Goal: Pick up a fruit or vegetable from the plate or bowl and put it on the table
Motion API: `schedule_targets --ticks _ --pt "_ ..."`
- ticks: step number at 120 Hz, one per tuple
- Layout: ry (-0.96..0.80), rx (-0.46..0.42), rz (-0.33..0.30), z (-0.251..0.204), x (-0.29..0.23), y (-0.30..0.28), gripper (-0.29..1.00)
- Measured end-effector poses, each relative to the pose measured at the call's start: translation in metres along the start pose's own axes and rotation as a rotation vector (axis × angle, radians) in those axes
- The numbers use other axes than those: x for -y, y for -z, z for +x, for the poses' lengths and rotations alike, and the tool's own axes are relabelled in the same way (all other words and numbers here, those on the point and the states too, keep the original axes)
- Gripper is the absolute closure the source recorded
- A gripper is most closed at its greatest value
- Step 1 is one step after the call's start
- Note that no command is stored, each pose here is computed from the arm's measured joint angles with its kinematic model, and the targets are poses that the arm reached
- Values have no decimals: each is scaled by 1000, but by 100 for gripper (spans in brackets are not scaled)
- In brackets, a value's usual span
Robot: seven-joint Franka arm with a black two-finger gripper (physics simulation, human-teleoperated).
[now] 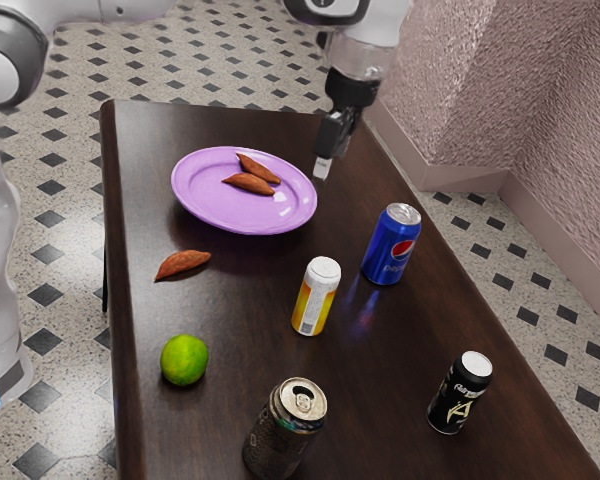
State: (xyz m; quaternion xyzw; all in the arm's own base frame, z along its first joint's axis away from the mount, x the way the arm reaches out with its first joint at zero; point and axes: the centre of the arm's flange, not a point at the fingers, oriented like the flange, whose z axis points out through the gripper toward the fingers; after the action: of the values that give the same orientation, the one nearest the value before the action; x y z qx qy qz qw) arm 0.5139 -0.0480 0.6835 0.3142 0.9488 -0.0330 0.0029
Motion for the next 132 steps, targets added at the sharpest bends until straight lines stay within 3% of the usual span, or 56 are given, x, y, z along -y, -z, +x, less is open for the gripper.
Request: schedule_targets --ticks 16,30,39,55,67,77,104,132 --pt "13 19 -12 14 -5 13 0" --pt "-192 40 -78 14 53 44 0" --pt "-215 43 -80 41 17 50 0" --pt "-309 62 -27 85 -39 49 0" --pt "-381 82 127 157 -66 -22 0" --pt "-404 126 175 203 -88 -62 0" --pt "-560 186 151 200 -132 -82 0" --pt "-554 213 126 215 -169 -99 0"
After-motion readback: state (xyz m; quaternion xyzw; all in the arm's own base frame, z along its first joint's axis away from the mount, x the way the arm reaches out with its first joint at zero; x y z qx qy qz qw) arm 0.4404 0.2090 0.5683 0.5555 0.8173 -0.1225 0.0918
